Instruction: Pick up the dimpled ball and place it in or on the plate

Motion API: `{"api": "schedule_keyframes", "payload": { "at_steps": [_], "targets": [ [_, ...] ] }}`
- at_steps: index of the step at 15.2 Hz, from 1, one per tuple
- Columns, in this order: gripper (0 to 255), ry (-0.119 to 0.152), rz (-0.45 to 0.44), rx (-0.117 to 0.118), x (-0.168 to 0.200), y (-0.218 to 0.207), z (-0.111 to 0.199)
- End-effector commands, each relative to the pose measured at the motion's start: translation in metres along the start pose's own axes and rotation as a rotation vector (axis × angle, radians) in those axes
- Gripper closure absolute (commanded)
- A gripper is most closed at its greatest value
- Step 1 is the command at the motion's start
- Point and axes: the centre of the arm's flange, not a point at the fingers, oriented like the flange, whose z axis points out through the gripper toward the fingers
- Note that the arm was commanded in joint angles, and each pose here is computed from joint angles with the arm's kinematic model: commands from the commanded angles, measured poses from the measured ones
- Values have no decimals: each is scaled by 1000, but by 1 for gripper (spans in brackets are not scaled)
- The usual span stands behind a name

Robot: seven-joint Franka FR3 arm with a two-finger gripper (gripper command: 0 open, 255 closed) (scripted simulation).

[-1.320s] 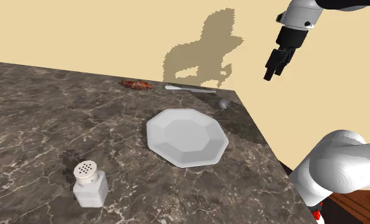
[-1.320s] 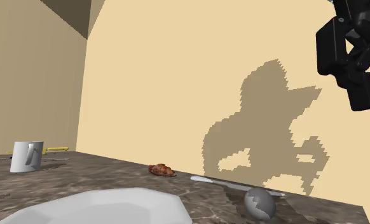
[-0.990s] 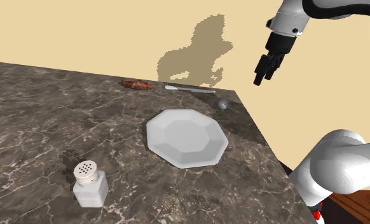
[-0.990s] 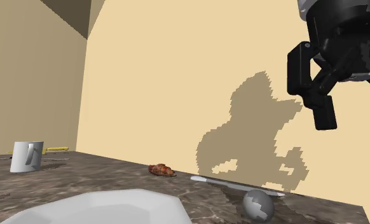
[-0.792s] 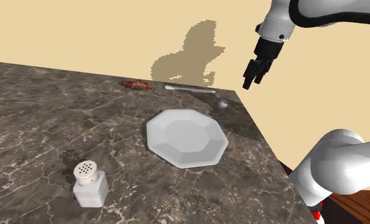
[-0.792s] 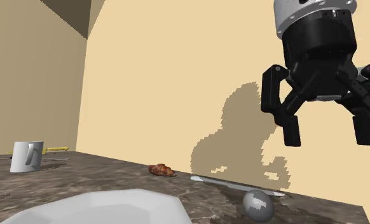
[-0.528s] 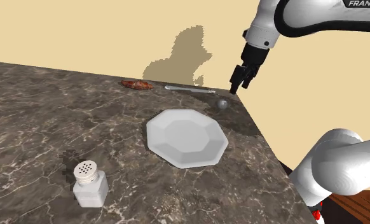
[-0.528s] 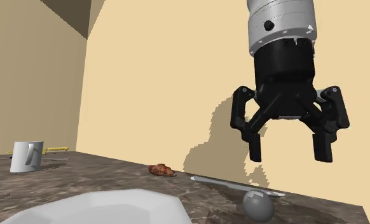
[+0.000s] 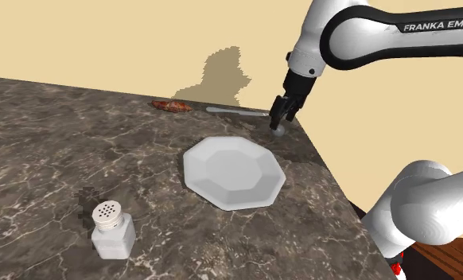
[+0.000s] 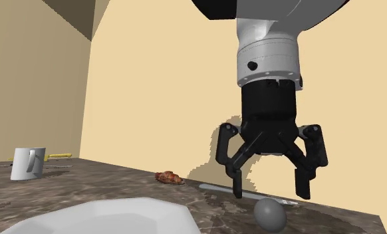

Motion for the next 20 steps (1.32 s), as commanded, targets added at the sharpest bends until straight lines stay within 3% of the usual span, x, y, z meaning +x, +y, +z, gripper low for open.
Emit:
{"api": "schedule_keyframes", "payload": {
  "at_steps": [1,10,11,20],
  "targets": [
    [0,1,0,0,0,1,12],
    [0,1,0,0,0,1,20],
    [255,1,0,0,0,1,20],
    [255,1,0,0,0,1,20]
  ]
}}
